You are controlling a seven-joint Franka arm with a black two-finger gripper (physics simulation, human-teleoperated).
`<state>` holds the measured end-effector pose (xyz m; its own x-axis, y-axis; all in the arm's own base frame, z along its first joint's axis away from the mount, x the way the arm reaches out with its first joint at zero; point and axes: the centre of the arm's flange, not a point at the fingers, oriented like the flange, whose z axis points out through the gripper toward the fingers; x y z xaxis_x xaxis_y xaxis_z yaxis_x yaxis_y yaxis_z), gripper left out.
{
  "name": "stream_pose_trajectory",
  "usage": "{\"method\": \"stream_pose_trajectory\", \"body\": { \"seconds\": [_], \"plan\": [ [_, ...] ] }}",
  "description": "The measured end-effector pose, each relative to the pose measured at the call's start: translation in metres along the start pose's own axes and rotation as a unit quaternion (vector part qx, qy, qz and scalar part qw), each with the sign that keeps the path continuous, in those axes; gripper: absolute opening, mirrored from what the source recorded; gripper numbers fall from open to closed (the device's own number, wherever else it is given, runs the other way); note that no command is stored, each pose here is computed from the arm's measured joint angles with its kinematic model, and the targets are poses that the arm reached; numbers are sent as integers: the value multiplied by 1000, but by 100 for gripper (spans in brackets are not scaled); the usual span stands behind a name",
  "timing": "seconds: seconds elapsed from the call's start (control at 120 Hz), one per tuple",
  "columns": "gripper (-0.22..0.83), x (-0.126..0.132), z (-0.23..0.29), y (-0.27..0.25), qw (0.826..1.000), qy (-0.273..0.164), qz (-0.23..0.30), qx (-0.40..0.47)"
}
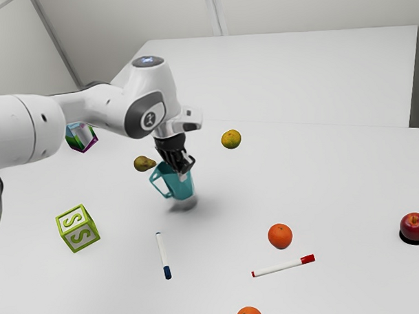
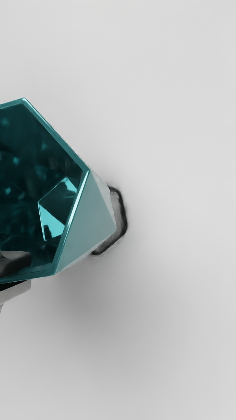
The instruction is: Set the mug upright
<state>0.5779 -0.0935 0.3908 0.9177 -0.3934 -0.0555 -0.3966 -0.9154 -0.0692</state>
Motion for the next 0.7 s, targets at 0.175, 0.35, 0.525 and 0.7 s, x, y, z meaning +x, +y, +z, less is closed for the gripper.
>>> {"method": "stream_pose_trajectory", "body": {
  "seconds": [0.175, 0.35, 0.525, 0.7],
  "plan": [
    [-17, 9, 8, -1, 1000, 19, 2, 15],
    [-17, 15, 13, -1, 999, 29, -4, 16],
    [-17, 18, 22, 0, 999, 28, -9, 13],
    [-16, 21, 28, 0, 999, 27, -16, 7]
  ]
}}
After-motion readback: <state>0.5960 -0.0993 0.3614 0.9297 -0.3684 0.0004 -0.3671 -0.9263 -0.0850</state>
